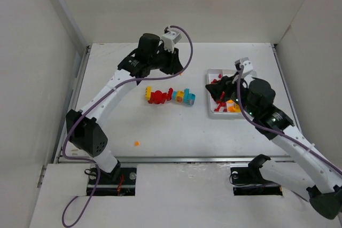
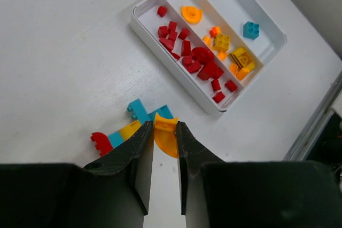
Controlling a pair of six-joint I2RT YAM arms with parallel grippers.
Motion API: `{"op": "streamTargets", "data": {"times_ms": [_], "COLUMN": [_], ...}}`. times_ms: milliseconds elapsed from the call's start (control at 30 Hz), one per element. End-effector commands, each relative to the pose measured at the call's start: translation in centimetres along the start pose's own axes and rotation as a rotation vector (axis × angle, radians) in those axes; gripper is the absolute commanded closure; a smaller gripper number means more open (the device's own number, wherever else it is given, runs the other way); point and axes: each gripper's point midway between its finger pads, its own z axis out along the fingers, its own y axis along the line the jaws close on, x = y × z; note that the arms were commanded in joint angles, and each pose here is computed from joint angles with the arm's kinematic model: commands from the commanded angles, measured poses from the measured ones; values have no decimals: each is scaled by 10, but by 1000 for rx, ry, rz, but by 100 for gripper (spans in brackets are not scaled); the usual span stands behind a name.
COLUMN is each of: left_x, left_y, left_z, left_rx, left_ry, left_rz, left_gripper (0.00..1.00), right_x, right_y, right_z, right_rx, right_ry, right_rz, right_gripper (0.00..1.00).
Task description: Sort the legos into containers by color
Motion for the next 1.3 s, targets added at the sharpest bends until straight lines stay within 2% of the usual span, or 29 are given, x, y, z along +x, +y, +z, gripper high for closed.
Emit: {"op": "streamTargets", "data": {"times_ms": [0, 133, 267, 367, 733, 1033, 1167, 1267], "left_x": [-16, -26, -27, -26, -18, -24, -27, -23], "left_y": [-16, -29, -19, -21, -24, -28, -31, -30], "left_z": [-7, -9, -7, -10, -10, -15, -18, -16], "left_rx": [-65, -119, -217, -229, -231, -218, -207, -209], "left_ry": [-26, -45, -58, -59, -40, -57, -63, -55], "left_rz": [-170, -148, -139, -144, -154, -160, -159, -160], "left_gripper": [100, 100, 100, 100, 100, 100, 100, 100], "right_x": [-4, -7, -9, -14, -11, -10, -5, 0], "right_y": [28, 47, 49, 60, 69, 69, 69, 67], "right_z": [25, 53, 76, 90, 106, 122, 133, 135], "right_rx": [-66, -113, -92, -137, -176, -160, -153, -148], "right_ry": [-38, -18, -22, -21, -17, -5, 12, 21], "right_rz": [16, 84, 166, 187, 231, 261, 261, 260], "right_gripper": [48, 48, 48, 48, 48, 58, 60, 65]}}
